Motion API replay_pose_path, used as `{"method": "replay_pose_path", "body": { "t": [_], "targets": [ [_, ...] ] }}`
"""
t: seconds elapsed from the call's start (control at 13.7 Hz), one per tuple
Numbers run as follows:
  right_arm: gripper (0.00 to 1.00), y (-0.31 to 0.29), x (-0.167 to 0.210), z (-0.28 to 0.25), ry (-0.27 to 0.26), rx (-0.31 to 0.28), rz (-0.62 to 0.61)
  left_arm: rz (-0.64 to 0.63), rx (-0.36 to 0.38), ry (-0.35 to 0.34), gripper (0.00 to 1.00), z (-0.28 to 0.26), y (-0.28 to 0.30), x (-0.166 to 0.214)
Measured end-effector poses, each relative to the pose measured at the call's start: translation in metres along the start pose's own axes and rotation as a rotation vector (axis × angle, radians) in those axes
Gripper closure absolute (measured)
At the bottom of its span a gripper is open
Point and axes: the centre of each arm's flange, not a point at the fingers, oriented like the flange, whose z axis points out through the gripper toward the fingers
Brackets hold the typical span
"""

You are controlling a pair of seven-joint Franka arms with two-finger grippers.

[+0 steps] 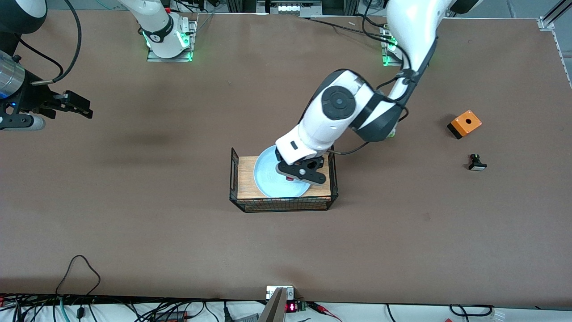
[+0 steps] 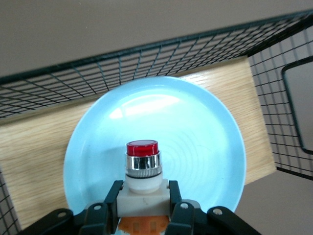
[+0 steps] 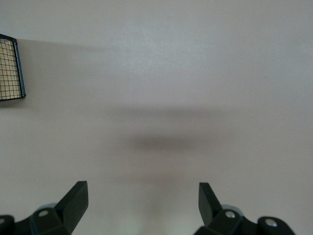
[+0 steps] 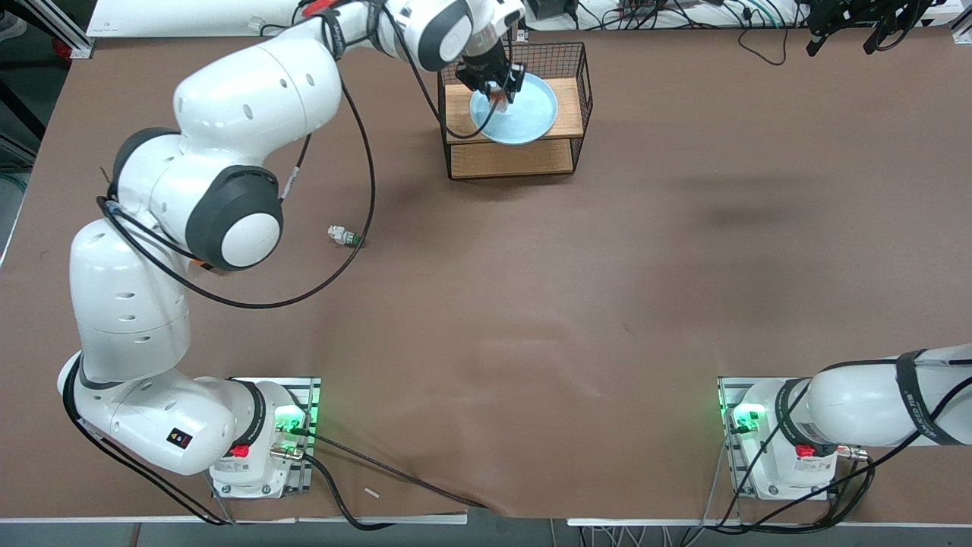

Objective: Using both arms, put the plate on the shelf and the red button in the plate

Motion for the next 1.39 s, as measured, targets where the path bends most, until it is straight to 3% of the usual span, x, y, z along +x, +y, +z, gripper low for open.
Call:
{"method": "replay_pose_path", "body": {
  "t": [0.22, 0.29, 0.44, 0.66, 0.88, 1.1, 1.39],
  "targets": [
    [0.00, 0.000, 0.000, -0.003, 0.006, 0.000, -0.001, 0.041, 0.048, 0.000, 0.58, 0.015, 0.004, -0.004],
    [0.00, 0.000, 0.000, -0.005, 0.009, 0.000, 0.000, 0.050, 0.059, 0.006, 0.52, 0.014, 0.004, -0.004],
    [0.00, 0.001, 0.000, -0.006, 0.012, 0.000, 0.001, 0.053, 0.068, 0.020, 0.34, 0.003, 0.003, 0.001],
    [0.00, 0.001, 0.000, -0.006, 0.014, 0.000, 0.002, 0.022, 0.116, -0.026, 0.02, -0.055, -0.011, 0.002],
    [0.00, 0.001, 0.000, -0.007, 0.019, -0.002, 0.001, -0.092, 0.205, -0.135, 0.00, -0.141, -0.085, -0.001],
    [0.00, 0.001, 0.000, -0.008, 0.019, -0.004, 0.001, -0.204, 0.255, -0.246, 0.00, -0.220, -0.201, -0.014],
    [0.00, 0.002, 0.000, -0.009, 0.022, -0.041, -0.005, -0.189, 0.240, -0.262, 0.00, -0.287, -0.325, -0.038]
  ]
}}
